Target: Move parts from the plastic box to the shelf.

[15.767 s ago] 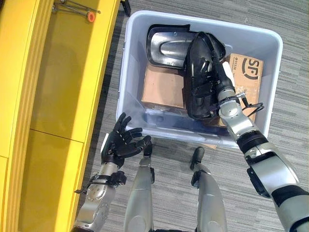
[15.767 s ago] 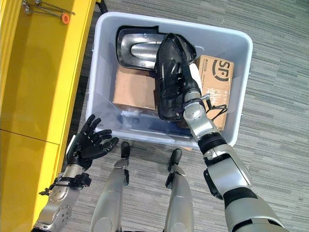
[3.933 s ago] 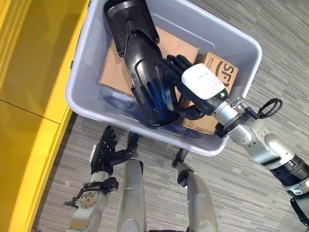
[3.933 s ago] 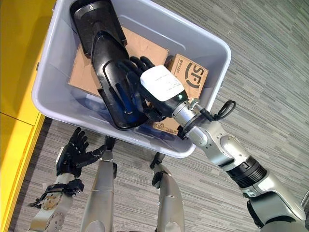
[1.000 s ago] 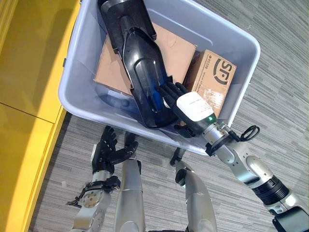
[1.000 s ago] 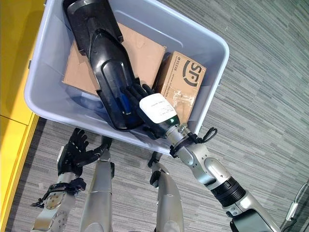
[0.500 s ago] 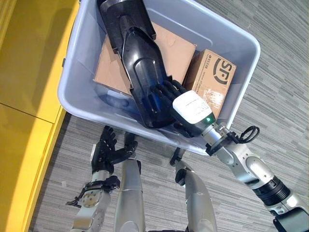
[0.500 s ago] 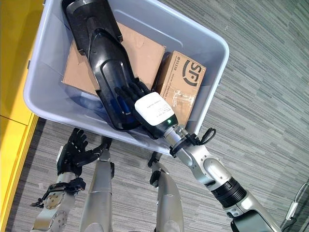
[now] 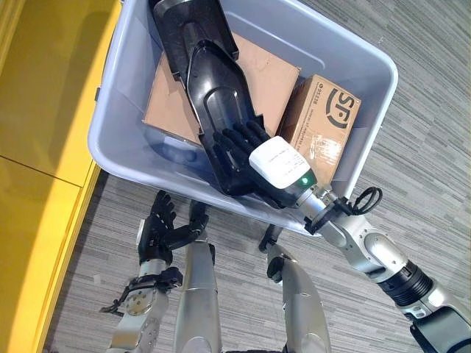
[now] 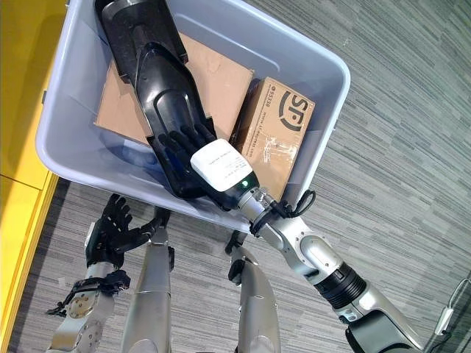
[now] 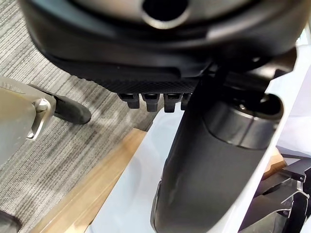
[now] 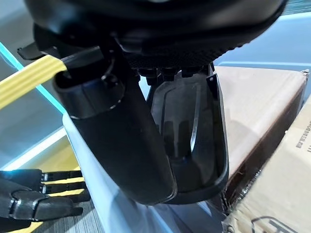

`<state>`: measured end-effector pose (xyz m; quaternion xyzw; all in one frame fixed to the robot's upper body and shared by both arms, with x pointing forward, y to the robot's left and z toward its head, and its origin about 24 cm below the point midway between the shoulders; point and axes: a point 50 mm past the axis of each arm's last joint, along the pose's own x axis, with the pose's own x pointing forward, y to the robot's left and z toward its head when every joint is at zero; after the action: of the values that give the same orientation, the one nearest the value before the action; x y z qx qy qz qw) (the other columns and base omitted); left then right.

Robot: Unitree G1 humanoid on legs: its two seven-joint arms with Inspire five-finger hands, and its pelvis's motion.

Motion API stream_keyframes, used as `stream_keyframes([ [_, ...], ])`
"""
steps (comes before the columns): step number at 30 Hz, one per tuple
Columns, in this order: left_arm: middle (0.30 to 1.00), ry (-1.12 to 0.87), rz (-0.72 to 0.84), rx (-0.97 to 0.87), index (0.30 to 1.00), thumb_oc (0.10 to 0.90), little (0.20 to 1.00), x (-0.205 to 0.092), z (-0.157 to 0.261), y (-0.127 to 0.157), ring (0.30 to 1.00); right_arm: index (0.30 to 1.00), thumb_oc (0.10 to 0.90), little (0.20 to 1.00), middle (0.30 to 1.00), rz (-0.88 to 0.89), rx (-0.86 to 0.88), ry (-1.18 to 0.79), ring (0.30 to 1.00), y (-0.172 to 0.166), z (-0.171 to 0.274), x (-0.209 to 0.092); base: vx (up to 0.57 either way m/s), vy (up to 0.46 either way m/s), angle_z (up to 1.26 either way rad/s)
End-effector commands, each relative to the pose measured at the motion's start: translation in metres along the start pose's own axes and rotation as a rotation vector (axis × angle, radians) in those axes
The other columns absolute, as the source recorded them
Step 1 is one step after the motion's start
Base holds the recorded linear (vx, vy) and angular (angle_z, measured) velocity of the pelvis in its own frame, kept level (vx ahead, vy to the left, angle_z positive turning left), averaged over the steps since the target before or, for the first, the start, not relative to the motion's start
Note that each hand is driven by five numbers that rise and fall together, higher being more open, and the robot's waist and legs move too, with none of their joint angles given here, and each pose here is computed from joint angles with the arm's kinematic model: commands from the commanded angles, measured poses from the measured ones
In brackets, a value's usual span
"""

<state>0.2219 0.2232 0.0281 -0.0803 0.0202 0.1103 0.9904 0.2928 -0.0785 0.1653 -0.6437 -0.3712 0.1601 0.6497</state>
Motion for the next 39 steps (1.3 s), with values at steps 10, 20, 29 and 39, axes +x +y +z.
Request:
stream_keyframes([
  [10,1.0,-0.154,-0.009,0.03,1.0,0.9,1.0,-0.006,0.03,0.002,1.0,1.0,0.9,1.0,1.0,-0.135,-0.034,-0.107,1.0,-0.024,0.018,0.021,0.0,0.0,0.0],
  [20,1.0,-0.148,-0.006,0.023,1.0,0.9,1.0,-0.006,0.027,0.0,1.0,1.0,0.9,1.0,1.0,-0.076,0.016,-0.028,1.0,-0.001,0.011,0.025,0.0,0.0,0.0],
  [29,1.0,-0.145,-0.004,0.011,1.0,0.9,1.0,-0.006,0.025,-0.003,1.0,1.0,0.9,1.0,1.0,-0.058,0.102,0.103,1.0,0.025,0.0,0.025,0.0,0.004,0.0],
  [39,1.0,-0.151,-0.017,0.013,1.0,0.9,1.0,-0.005,0.025,-0.007,1.0,1.0,0.9,1.0,1.0,-0.04,0.077,0.218,1.0,0.046,-0.012,0.028,-0.01,0.011,-0.01],
])
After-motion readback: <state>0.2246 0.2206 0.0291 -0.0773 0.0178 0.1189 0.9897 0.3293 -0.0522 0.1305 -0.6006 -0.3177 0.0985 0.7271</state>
